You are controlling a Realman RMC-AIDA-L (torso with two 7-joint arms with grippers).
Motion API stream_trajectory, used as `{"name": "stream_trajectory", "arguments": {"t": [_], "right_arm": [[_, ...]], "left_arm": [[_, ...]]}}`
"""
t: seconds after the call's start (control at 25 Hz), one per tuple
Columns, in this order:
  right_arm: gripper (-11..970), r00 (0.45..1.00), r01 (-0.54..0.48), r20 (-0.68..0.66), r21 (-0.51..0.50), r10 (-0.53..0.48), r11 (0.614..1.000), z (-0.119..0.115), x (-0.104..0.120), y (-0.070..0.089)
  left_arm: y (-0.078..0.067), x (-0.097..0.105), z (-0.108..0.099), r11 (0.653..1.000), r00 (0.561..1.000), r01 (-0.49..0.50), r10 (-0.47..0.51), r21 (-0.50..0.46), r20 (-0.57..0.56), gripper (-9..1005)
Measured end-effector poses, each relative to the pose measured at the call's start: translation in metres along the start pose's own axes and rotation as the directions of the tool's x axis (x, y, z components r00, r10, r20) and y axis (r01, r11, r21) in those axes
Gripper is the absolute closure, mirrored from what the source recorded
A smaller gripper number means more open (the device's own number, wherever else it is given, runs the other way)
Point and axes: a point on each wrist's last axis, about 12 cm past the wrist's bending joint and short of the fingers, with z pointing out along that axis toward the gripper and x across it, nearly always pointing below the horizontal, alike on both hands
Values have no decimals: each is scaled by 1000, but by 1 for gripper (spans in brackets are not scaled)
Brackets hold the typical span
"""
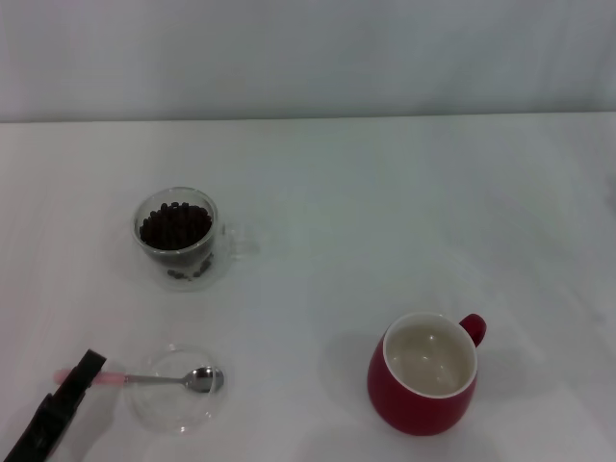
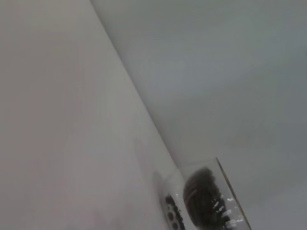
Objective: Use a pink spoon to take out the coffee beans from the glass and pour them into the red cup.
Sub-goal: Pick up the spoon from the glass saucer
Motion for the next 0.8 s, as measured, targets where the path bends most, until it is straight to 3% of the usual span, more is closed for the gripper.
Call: {"name": "stream_trajectory", "arguments": {"t": [0.24,0.48,0.8], "right_arm": [[161,1000,0,-7,3,0,1000,-4,0,0],[161,1000,-7,3,6,7,1000,-10,-2,1],[161,1000,-7,6,10,7,1000,-16,-3,0]], "left_arm": [[4,0,-7,999,1000,9,-8,-31,25,804],[6,-2,-11,999,999,4,-2,-43,44,862],[5,-6,-9,1000,999,-17,17,-24,36,863]]}}
